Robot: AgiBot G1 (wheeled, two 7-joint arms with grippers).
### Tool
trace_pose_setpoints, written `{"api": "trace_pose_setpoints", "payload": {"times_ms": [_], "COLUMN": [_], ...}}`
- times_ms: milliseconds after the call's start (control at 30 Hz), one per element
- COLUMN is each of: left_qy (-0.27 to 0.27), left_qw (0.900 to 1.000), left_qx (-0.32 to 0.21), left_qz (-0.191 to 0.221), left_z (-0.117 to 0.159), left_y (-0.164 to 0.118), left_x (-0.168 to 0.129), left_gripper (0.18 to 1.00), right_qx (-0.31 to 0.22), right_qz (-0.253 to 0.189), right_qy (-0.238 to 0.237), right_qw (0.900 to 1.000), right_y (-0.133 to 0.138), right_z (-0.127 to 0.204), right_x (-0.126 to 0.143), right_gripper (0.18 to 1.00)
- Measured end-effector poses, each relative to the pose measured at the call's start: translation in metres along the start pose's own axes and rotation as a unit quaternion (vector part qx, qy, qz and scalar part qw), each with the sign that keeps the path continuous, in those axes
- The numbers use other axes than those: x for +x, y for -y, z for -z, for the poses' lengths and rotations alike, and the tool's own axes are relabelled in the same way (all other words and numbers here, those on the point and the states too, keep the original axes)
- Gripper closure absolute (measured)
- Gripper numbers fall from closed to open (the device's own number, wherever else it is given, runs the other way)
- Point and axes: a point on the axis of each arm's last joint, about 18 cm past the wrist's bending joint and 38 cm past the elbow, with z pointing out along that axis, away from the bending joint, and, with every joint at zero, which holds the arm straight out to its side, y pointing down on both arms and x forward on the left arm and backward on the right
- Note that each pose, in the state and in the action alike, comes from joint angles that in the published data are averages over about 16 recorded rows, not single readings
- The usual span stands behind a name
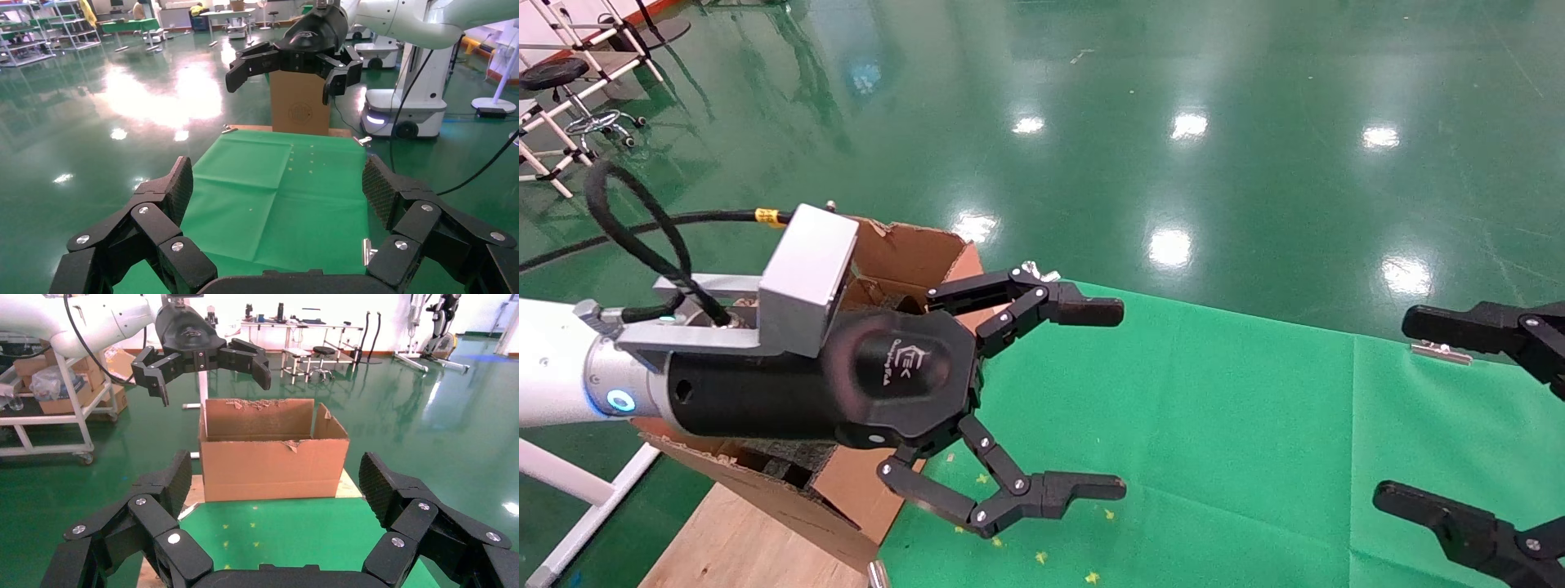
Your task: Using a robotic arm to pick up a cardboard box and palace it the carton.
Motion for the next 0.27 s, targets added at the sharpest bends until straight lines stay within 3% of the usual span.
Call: {"api": "trace_pose_setpoints", "payload": {"times_ms": [267], "left_qy": [0.002], "left_qw": [1.0000], "left_qx": [-0.001], "left_qz": [0.001], "left_z": [0.0003], "left_y": [-0.0004], "left_x": [-0.0012], "left_gripper": [0.183], "right_qx": [0.000], "right_qz": [0.000], "right_qy": [0.000], "right_qw": [1.000], "right_y": [0.0000], "right_z": [0.0000], "right_x": [0.0000], "right_gripper": [0.178]}}
